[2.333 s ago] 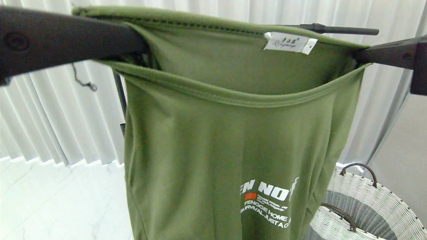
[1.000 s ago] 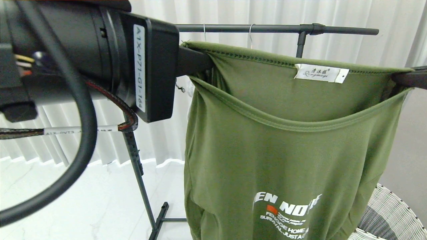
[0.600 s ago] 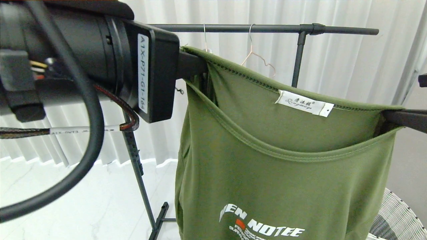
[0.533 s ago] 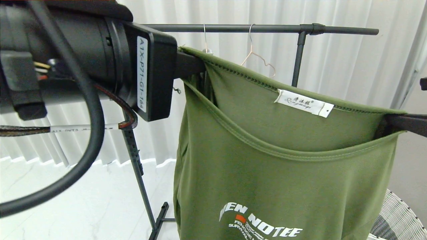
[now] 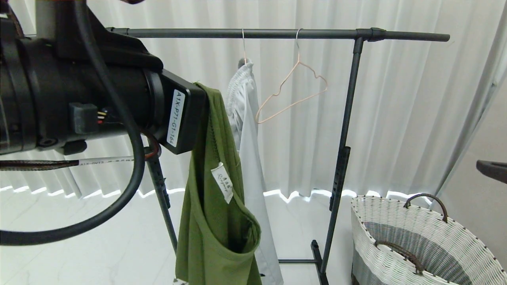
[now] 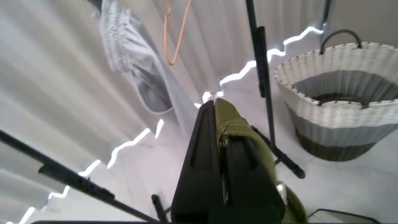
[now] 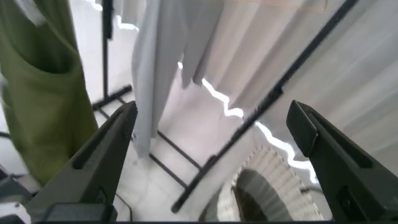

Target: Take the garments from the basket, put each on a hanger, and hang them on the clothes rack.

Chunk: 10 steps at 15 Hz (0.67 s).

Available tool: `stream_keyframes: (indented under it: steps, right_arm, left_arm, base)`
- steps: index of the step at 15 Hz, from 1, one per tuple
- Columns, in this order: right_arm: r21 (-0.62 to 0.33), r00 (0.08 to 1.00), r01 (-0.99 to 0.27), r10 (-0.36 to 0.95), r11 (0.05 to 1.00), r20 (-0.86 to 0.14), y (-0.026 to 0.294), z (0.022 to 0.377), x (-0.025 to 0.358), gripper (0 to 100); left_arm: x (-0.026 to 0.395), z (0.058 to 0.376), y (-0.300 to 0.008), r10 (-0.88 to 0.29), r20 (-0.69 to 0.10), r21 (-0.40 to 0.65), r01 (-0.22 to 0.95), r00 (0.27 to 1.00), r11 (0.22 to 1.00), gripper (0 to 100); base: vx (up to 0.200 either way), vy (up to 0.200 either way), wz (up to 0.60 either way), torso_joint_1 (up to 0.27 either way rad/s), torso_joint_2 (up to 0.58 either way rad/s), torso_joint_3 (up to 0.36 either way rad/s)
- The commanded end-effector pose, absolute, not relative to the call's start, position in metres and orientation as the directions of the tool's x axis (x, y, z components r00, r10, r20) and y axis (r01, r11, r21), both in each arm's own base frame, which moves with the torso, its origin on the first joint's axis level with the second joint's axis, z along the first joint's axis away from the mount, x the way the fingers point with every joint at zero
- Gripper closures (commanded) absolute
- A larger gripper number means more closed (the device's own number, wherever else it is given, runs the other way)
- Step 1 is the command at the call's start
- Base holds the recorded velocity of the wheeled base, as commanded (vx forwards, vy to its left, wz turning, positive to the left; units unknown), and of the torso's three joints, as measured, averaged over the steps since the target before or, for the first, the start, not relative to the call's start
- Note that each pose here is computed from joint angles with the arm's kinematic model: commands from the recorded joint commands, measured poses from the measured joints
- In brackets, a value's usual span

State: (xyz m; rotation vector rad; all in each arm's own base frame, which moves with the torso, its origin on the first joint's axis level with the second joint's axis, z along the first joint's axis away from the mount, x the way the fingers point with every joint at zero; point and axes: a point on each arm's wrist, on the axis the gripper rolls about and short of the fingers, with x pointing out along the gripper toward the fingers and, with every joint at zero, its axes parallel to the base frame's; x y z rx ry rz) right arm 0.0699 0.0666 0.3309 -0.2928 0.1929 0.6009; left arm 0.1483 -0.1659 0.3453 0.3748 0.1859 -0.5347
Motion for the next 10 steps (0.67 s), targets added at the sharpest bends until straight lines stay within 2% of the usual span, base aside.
stream_keyframes:
  steps: [1, 2, 4, 5, 8, 10]
  right_arm:
    - [-0.242, 0.869, -0.456, 0.370, 0.857, -0.327, 0.059, 0.317, 0.081, 0]
    - [-0.292, 0.898, -0.317, 0.186, 0.902, -0.399, 0.050, 0.304, 0.095, 0]
    - [-0.351, 0.886, -0.191, 0.007, 0.917, -0.463, 0.034, 0.283, 0.105, 0]
    - [-0.376, 0.874, -0.164, -0.043, 0.912, -0.484, 0.029, 0.273, 0.107, 0]
    - [-0.399, 0.914, -0.122, -0.053, 0.909, -0.401, 0.027, 0.253, 0.110, 0]
    - [-0.489, 0.930, -0.097, -0.097, 0.867, -0.356, 0.020, 0.235, 0.107, 0]
  left_arm:
    - [0.146, 0.345, -0.162, -0.454, -0.265, 0.301, 0.520, 0.851, 0.799, 100]
    - [0.143, 0.344, -0.159, -0.449, -0.267, 0.303, 0.517, 0.852, 0.801, 100]
    - [0.140, 0.341, -0.155, -0.447, -0.273, 0.305, 0.517, 0.852, 0.800, 100]
    - [0.140, 0.340, -0.154, -0.445, -0.275, 0.306, 0.516, 0.852, 0.800, 100]
    - [0.137, 0.338, -0.150, -0.433, -0.278, 0.310, 0.507, 0.857, 0.804, 100]
    - [0.135, 0.334, -0.144, -0.394, -0.280, 0.323, 0.472, 0.875, 0.820, 100]
  base:
    - [0.000, 0.000, 0.00, 0.000, 0.00, 0.000]
    - [0.000, 0.000, 0.00, 0.000, 0.00, 0.000]
    - [0.000, 0.000, 0.00, 0.000, 0.00, 0.000]
    - [0.000, 0.000, 0.00, 0.000, 0.00, 0.000]
    - [0.000, 0.000, 0.00, 0.000, 0.00, 0.000]
    - [0.000, 0.000, 0.00, 0.000, 0.00, 0.000]
